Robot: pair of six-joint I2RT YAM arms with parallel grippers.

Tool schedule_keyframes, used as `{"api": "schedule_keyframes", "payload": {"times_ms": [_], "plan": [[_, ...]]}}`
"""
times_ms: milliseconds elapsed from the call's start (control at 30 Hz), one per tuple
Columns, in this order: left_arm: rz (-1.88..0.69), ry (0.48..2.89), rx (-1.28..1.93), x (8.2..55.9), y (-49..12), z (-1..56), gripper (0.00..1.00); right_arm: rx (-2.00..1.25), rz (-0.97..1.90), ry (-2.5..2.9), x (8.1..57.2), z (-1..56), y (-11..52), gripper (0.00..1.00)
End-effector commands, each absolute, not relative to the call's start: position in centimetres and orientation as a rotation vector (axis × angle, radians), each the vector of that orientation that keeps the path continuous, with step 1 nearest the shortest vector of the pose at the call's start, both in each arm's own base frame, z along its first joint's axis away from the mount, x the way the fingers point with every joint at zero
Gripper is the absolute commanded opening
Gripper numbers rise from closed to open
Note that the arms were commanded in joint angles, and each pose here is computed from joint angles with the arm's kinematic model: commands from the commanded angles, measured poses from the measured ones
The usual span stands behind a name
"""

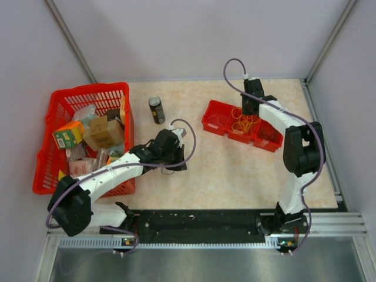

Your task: Untangle the cables

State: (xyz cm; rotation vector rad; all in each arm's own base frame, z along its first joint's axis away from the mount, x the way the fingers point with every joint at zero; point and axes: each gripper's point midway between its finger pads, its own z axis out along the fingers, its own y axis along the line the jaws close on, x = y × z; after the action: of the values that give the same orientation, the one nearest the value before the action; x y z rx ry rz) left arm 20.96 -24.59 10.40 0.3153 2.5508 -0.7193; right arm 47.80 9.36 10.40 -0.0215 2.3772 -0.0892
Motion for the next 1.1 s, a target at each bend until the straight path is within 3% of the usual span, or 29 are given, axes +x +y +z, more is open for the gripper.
{"api": "schedule_keyframes", "payload": {"times_ms": [0,133,267,433,500,600,767,833,933,1067], "plan": [[-0.683,2.506,0.296,22.0,-24.5,12.3,0.0,-0.037,-0.167,2.292,51.4,11.7,7.6,0.0],[-0.597,2.493,0.281,23.1,-23.8,12.6,0.14,-0.069,-0.075,2.362,50.2,9.6,9.0,0.0],[-0.495,2.47,0.245,25.2,-23.0,13.1,0.35,-0.063,0.062,2.408,48.0,8.5,10.5,0.0],[-0.418,2.49,0.16,27.9,-21.7,12.3,0.84,-0.045,0.257,2.443,44.2,8.1,13.5,0.0],[-0.38,2.502,0.124,29.1,-21.1,12.1,0.98,-0.05,0.337,2.45,43.0,8.5,14.6,0.0],[-0.235,2.5,0.084,30.9,-19.5,11.5,0.98,-0.012,0.316,2.416,42.7,10.6,14.0,0.03],[-0.015,2.549,0.045,32.7,-17.4,9.3,0.98,0.002,0.229,2.336,42.9,16.6,12.3,0.51],[-0.018,2.592,0.016,32.8,-17.1,7.9,0.98,-0.005,0.226,2.306,42.5,19.0,12.1,0.62],[-0.058,2.666,-0.005,32.3,-17.1,5.8,0.98,-0.014,0.257,2.262,40.6,21.6,12.0,0.7],[-0.139,2.732,0.002,31.3,-18.1,3.9,0.98,-0.07,0.411,2.231,36.6,22.5,13.7,0.72]]}}
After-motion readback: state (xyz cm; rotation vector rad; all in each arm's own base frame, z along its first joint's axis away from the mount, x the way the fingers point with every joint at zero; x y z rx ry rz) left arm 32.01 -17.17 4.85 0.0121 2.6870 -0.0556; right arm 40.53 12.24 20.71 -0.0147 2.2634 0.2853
